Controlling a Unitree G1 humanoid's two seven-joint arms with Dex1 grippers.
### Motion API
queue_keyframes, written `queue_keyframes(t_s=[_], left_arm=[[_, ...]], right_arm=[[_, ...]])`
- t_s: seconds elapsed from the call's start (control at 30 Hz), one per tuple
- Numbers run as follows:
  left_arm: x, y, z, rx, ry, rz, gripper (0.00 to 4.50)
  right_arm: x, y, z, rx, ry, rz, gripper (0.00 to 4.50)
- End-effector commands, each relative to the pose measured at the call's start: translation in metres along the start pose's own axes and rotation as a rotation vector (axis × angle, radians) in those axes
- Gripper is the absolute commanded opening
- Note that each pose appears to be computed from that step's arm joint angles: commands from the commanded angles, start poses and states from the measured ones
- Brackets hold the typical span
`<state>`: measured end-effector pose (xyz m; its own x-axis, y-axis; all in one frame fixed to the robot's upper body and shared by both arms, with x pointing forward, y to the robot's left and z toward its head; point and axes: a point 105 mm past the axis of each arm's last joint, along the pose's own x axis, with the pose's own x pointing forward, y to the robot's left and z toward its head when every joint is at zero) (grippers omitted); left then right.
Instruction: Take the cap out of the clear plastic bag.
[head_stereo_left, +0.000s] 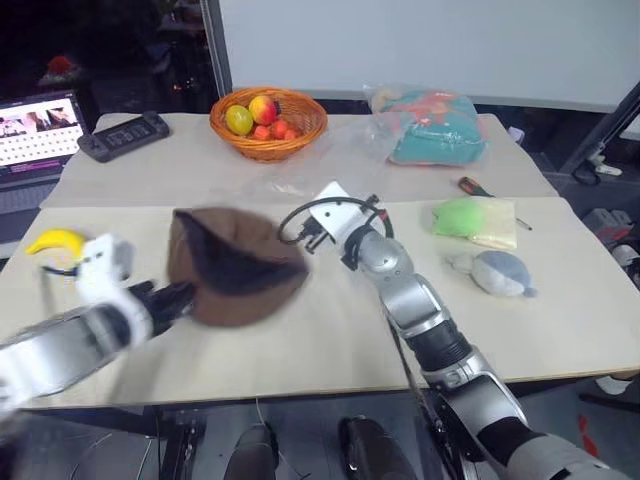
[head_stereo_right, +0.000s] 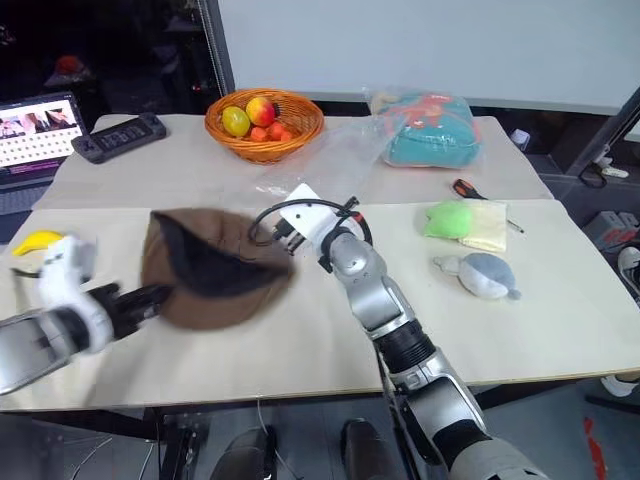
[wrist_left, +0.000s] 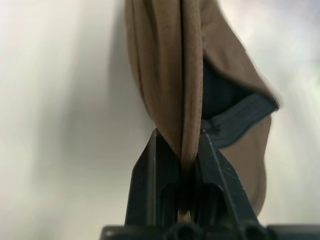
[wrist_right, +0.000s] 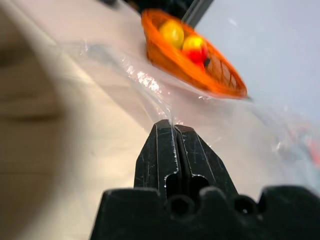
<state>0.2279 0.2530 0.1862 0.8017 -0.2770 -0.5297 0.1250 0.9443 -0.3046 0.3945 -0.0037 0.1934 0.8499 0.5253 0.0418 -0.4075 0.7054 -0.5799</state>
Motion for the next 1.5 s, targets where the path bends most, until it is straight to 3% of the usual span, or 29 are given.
queue_keyframes(t_s=[0.03, 0.13, 0.2, 0.33, 0.43, 0.63, 0.77, 0.83, 0.97, 1.2, 1.27, 1.33, 1.43, 1.5], left_arm=[[-0.043, -0.011, 0.024, 0.104, -0.004, -0.149, 0.03], [-0.065, -0.014, 0.046, 0.148, -0.081, -0.163, 0.03], [-0.078, -0.013, 0.069, 0.143, -0.216, -0.174, 0.03], [-0.095, 0.011, 0.107, 0.11, -0.467, -0.092, 0.03], [-0.105, 0.039, 0.137, -0.019, -0.701, -0.013, 0.03], [-0.067, 0.087, 0.15, -0.239, -0.897, 0.115, 0.03], [-0.005, 0.106, 0.156, -0.335, -0.906, 0.099, 0.03], [0.038, 0.104, 0.155, -0.34, -0.848, 0.073, 0.03], [0.095, 0.096, 0.152, -0.321, -0.751, 0.045, 0.03], [0.133, 0.115, 0.125, -0.385, -0.655, 0.128, 0.03], [0.135, 0.121, 0.117, -0.415, -0.647, 0.139, 0.83], [0.134, 0.126, 0.115, -0.428, -0.655, 0.157, 1.31], [0.117, 0.124, 0.132, -0.454, -0.752, 0.144, 2.35], [0.108, 0.106, 0.142, -0.418, -0.773, 0.094, 3.05]], right_arm=[[0.005, 0.0, 0.028, -0.006, -0.108, 0.01, 0.0], [0.008, 0.001, 0.03, -0.009, -0.12, 0.023, 0.0], [0.009, 0.002, 0.031, -0.009, -0.124, 0.028, 0.0], [0.01, 0.003, 0.032, -0.01, -0.128, 0.033, 0.0], [0.009, 0.003, 0.032, -0.016, -0.127, 0.033, 0.0], [0.005, 0.001, 0.031, -0.019, -0.114, 0.022, 0.0], [0.003, 0.0, 0.031, -0.019, -0.109, 0.014, 0.0], [0.0, 0.0, 0.031, -0.02, -0.108, 0.011, 0.0], [-0.005, 0.001, 0.03, -0.02, -0.099, 0.006, 0.0], [-0.011, -0.003, 0.031, -0.018, -0.088, -0.011, 0.0], [-0.012, -0.005, 0.031, -0.016, -0.085, -0.018, 0.0], [-0.013, -0.006, 0.031, -0.016, -0.082, -0.02, 0.0], [-0.015, -0.005, 0.029, -0.018, -0.079, -0.016, 0.0], [-0.016, -0.006, 0.029, -0.019, -0.079, -0.014, 0.0]])
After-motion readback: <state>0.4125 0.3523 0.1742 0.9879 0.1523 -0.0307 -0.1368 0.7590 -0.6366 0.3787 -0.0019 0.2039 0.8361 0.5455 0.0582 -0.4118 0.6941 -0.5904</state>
